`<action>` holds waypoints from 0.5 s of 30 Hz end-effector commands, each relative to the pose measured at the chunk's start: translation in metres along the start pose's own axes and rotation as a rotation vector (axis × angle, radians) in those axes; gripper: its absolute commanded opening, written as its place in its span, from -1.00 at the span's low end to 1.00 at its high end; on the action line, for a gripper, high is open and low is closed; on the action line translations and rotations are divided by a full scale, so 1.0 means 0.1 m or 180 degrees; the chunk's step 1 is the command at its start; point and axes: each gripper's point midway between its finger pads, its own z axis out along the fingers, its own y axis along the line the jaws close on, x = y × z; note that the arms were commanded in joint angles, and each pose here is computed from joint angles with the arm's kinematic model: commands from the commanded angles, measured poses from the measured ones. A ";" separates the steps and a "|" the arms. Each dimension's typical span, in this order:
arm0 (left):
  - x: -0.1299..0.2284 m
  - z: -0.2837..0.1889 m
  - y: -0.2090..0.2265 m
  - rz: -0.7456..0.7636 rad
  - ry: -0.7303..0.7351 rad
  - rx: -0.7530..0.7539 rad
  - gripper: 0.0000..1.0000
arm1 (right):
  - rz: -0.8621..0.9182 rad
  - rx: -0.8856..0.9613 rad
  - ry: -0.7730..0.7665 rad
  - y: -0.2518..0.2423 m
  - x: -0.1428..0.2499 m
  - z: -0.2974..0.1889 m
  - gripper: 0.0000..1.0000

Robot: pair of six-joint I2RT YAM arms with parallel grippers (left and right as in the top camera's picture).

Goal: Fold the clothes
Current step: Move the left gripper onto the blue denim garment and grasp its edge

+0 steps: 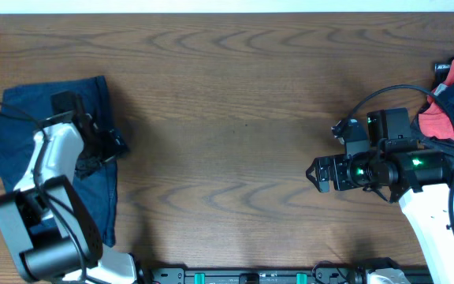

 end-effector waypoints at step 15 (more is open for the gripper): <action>-0.11 -0.02 0.35 -0.0185 -0.0041 -0.0213 0.78 | -0.0120 -0.0120 -0.0094 0.10 -0.08 -0.06 0.99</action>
